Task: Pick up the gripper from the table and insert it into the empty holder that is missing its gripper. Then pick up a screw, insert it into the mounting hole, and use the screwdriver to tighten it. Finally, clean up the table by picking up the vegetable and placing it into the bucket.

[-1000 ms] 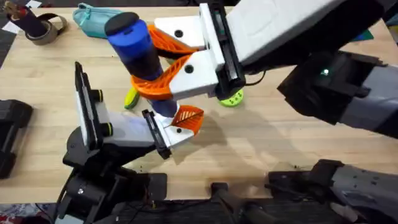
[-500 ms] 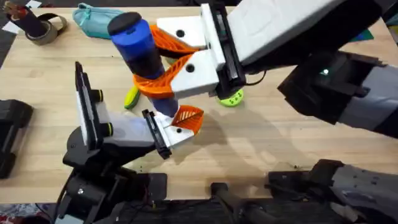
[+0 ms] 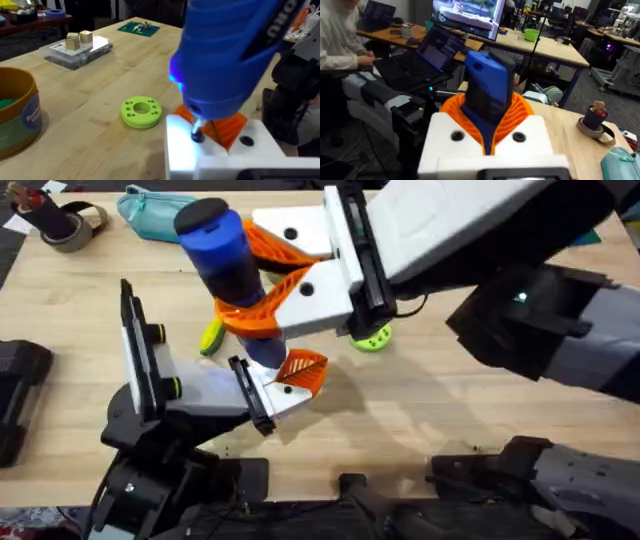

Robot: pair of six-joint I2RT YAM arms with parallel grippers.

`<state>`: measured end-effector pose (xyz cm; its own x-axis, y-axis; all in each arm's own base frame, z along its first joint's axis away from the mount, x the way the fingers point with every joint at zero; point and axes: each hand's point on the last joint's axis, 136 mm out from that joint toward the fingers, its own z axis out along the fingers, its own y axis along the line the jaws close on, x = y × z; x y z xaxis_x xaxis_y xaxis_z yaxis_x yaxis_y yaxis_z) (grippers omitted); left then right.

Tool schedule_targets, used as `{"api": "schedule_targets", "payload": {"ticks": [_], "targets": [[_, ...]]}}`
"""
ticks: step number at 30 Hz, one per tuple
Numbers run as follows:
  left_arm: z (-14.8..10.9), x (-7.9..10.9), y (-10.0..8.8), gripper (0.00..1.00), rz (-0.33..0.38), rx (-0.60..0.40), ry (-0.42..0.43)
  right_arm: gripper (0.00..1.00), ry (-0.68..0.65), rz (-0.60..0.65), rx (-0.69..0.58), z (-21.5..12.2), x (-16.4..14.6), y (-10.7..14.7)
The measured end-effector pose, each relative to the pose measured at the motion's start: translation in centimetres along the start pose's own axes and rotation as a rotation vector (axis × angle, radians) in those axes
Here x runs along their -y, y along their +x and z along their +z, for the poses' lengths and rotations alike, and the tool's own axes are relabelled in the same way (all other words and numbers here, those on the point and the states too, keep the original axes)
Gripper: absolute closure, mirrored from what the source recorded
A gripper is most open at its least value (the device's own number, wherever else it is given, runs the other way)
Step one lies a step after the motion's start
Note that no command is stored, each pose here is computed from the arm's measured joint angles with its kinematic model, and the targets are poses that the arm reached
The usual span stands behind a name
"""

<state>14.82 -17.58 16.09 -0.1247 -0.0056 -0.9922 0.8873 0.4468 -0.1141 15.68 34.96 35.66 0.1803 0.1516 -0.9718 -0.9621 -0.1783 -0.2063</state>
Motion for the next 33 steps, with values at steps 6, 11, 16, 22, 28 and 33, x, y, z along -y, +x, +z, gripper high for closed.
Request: {"api": "schedule_targets", "payload": {"ticks": [6, 11, 16, 22, 28, 33], "targets": [[0.0, 0.0, 0.0, 0.984, 0.0, 0.0, 0.0, 0.957, 0.0, 0.014, 0.009, -0.01, -0.02, -0.23], [0.0, 0.0, 0.0, 0.984, 0.0, 0.0, 0.0, 0.957, 0.0, 0.021, 0.008, -0.02, -0.03, -0.17], [0.0, 0.0, 0.0, 0.984, 0.0, 0.0, 0.0, 0.956, 0.0, 0.022, 0.003, -0.02, -0.04, 0.01], [0.0, 0.0, 0.0, 0.984, 0.0, 0.0, 0.0, 0.957, 0.0, 0.013, 0.002, -0.02, -0.04, 0.02], [0.0, 0.0, 0.0, 0.984, 0.0, 0.0, 0.0, 0.956, 0.0, 0.008, 0.002, -0.02, -0.04, 0.04], [0.0, 0.0, 0.0, 0.984, 0.0, 0.0, 0.0, 0.957, 0.0, 0.01, 0.0, -0.02, -0.05, 0.11]]}}
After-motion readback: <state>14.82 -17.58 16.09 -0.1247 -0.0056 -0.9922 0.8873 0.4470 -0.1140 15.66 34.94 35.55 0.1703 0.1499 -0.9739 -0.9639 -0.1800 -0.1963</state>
